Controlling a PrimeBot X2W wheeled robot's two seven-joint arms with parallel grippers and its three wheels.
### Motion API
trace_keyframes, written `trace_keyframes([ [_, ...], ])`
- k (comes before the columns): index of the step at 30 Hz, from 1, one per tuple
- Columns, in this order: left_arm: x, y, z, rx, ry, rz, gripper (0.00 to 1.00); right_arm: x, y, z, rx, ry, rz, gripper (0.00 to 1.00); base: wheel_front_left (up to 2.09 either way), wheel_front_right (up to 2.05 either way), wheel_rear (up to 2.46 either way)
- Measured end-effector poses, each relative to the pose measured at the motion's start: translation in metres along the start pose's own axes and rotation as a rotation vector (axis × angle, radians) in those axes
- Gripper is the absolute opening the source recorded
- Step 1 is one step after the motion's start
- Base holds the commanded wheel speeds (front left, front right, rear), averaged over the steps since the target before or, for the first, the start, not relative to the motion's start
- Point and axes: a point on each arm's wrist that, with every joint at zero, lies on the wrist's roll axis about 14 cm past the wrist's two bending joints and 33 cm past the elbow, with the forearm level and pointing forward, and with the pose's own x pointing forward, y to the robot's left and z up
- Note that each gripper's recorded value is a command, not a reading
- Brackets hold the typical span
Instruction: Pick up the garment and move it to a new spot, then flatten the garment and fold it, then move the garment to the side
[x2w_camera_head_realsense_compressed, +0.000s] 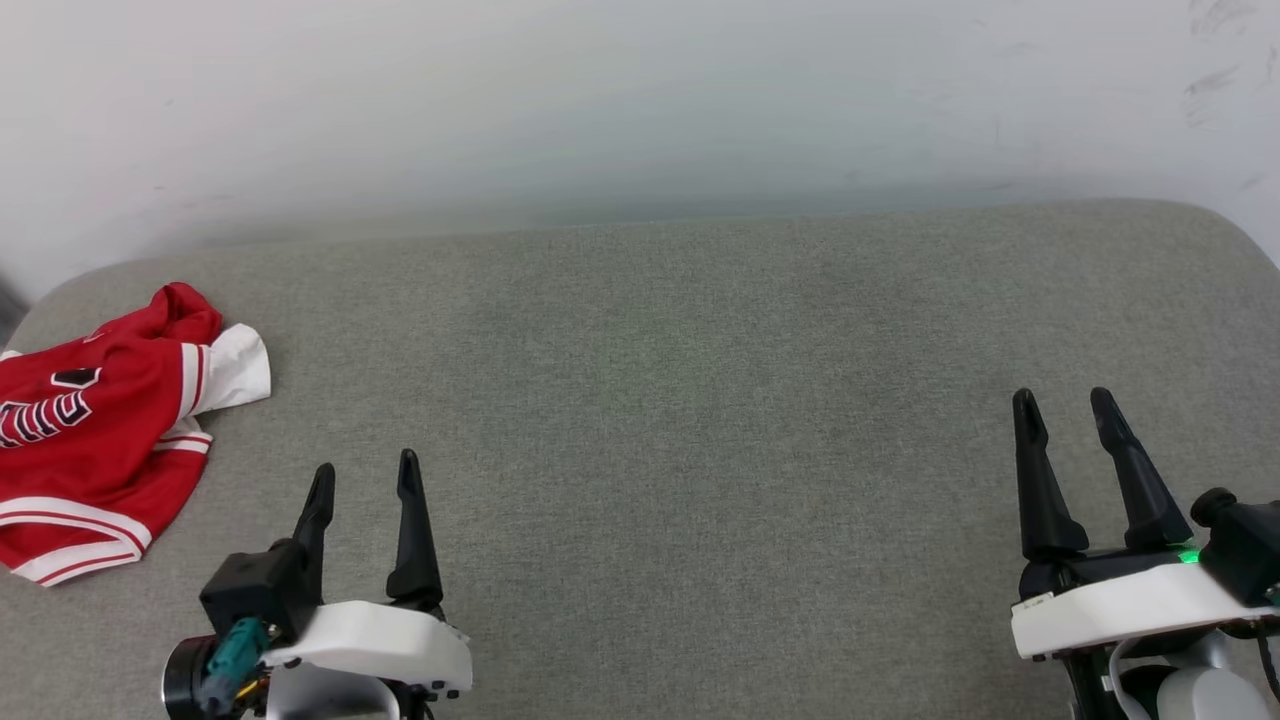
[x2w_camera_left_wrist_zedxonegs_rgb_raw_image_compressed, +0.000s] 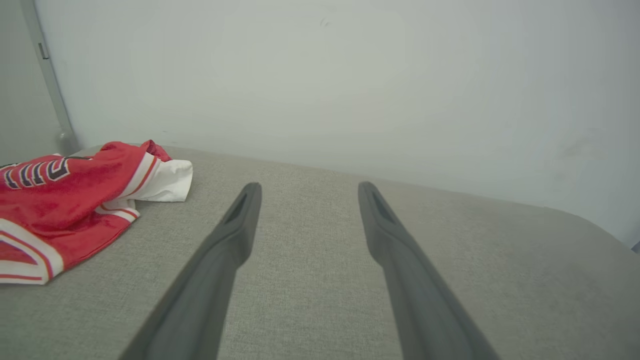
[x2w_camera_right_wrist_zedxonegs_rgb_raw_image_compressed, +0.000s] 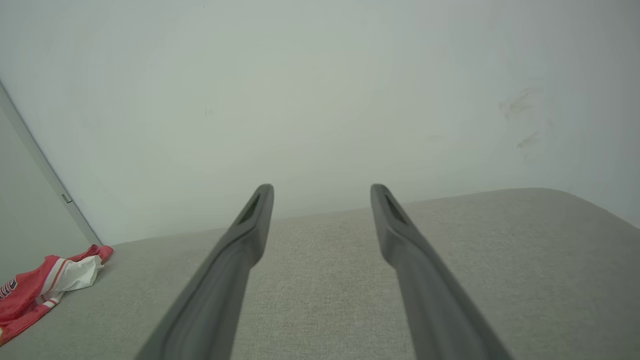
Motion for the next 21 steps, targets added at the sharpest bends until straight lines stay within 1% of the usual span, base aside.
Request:
trace_keyframes([
  [7,-0.003,-0.009,-0.002,0.114,-0.011,-0.012,1.00,-0.001,0.001,0.000,-0.084,-0.003,0.011,1.00,0.00,0.00,0.00],
  [12,-0.004,-0.009,-0.001,0.123,-0.022,0.001,1.00,-0.001,0.002,0.000,-0.136,-0.005,0.020,1.00,0.00,0.00,0.00],
  [16,-0.004,-0.016,0.005,0.116,-0.048,-0.032,1.00,-0.002,0.003,0.000,-0.163,-0.010,0.025,1.00,0.00,0.00,0.00],
  [18,-0.005,-0.019,0.006,0.095,-0.051,-0.053,1.00,-0.002,0.002,-0.001,-0.161,-0.010,0.020,1.00,0.00,0.00,0.00],
  [21,-0.005,-0.017,0.009,0.073,-0.064,-0.055,1.00,-0.007,-0.005,-0.010,-0.125,0.015,-0.003,1.00,0.00,0.00,0.00],
])
